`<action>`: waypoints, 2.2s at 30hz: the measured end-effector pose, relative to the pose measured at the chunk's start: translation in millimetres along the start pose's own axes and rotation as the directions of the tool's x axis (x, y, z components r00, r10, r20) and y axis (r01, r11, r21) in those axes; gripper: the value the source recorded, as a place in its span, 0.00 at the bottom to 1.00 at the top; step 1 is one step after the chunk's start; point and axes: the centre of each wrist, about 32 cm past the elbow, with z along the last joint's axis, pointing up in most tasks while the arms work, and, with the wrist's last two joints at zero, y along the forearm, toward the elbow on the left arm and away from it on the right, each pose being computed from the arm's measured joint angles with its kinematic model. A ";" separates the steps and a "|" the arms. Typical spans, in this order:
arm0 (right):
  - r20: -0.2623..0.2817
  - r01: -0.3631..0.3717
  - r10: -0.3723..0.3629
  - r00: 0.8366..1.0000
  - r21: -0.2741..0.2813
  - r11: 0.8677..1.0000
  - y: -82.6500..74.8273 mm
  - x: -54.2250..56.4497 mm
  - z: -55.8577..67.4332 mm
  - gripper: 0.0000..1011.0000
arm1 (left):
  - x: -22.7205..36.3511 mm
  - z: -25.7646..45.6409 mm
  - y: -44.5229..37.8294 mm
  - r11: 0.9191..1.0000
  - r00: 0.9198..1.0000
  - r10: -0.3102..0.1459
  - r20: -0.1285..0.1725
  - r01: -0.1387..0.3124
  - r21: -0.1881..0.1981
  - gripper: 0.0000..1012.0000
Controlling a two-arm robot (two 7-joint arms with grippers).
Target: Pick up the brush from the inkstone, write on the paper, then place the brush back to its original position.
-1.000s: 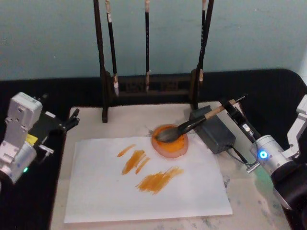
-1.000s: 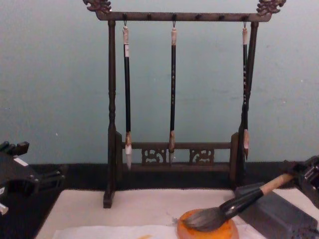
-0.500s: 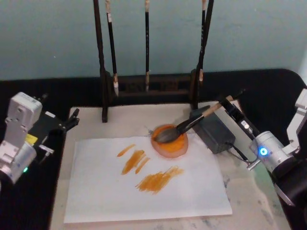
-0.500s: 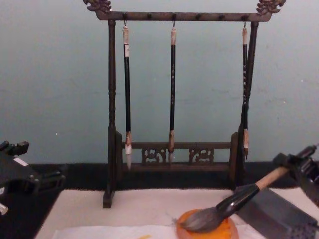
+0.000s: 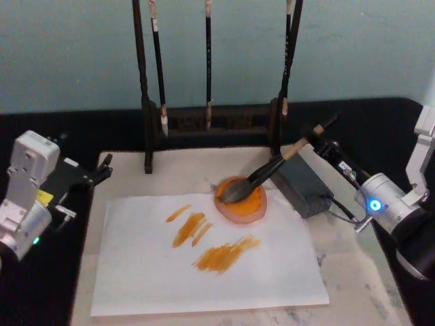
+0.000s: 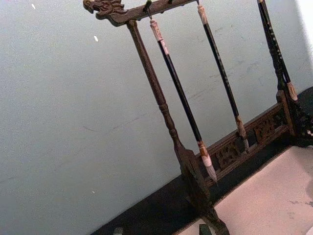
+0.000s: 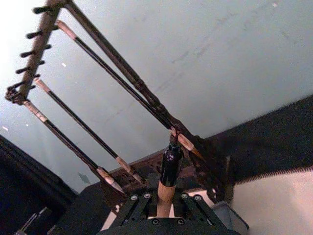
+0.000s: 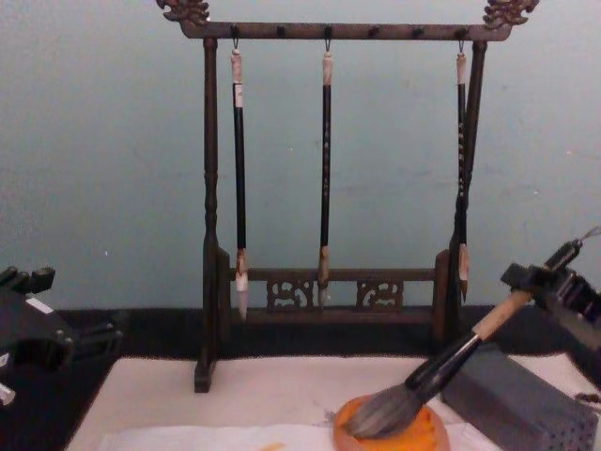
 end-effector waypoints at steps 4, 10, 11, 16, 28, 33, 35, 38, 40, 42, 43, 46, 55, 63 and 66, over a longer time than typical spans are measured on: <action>0.049 -0.022 0.022 0.999 -0.005 1.000 -0.5 -5.8 11.2 0.18 | 0.0 0.0 0.0 1.000 1.000 0.000 0.000 0.000 0.000 0.99; 0.123 -0.058 0.059 0.991 -0.014 0.998 -1.4 -15.0 28.1 0.18 | 0.0 0.0 0.0 1.000 1.000 0.000 0.000 0.000 0.000 0.99; 0.135 -0.063 0.064 0.989 -0.017 0.998 -1.4 -16.5 30.2 0.18 | 0.0 0.0 0.0 1.000 1.000 0.000 0.000 0.000 0.000 0.99; 0.215 -0.095 0.101 0.971 -0.040 0.995 -1.8 -26.5 42.8 0.18 | 0.0 0.0 0.0 1.000 1.000 0.000 0.000 0.000 0.000 0.99; 0.447 -0.195 0.228 0.865 -0.117 0.974 -2.8 -54.7 68.3 0.18 | 0.0 0.0 0.0 1.000 1.000 0.000 0.000 0.000 0.000 0.99; 0.523 -0.237 0.286 0.803 -0.160 0.958 -5.0 -66.3 78.1 0.18 | 0.0 0.0 0.0 1.000 1.000 0.000 0.000 0.000 0.000 0.99; 0.537 -0.248 0.301 0.788 -0.169 0.954 -5.6 -69.2 80.5 0.18 | 0.0 0.0 0.0 1.000 1.000 0.000 0.000 0.000 0.000 0.99; 0.566 -0.274 0.335 0.754 -0.192 0.942 -6.9 -76.0 84.8 0.18 | 0.0 0.0 0.0 1.000 1.000 0.000 0.000 0.000 0.000 0.99; 0.574 -0.283 0.347 0.741 -0.201 0.938 -7.4 -78.4 86.2 0.18 | 0.0 0.0 0.0 1.000 1.000 0.000 0.000 0.000 0.000 0.99; 0.578 -0.294 0.360 0.733 -0.209 0.933 -8.0 -80.5 87.1 0.18 | 0.0 0.0 0.0 1.000 1.000 0.000 0.000 0.000 0.000 0.99; 0.577 -0.300 0.367 0.729 -0.214 0.930 -8.3 -81.5 87.4 0.18 | 0.0 0.0 0.0 1.000 1.000 0.000 0.000 0.000 0.000 0.99; 0.557 -0.325 0.403 0.726 -0.238 0.915 -11.2 -85.6 88.1 0.18 | 0.0 0.0 0.0 1.000 1.000 0.000 0.000 0.000 0.000 0.99; 0.483 -0.384 0.490 0.725 -0.308 0.871 -21.2 -94.8 77.0 0.18 | 0.0 0.0 0.0 1.000 1.000 0.000 0.000 0.000 0.000 0.99; 0.444 -0.406 0.533 0.720 -0.354 0.843 -23.5 -96.0 56.3 0.18 | 0.0 0.0 0.0 1.000 1.000 0.000 0.000 0.000 0.000 0.99; 0.434 -0.409 0.540 0.721 -0.364 0.837 -23.0 -95.5 48.2 0.18 | 0.0 0.0 0.0 1.000 1.000 0.000 0.000 0.000 0.000 0.99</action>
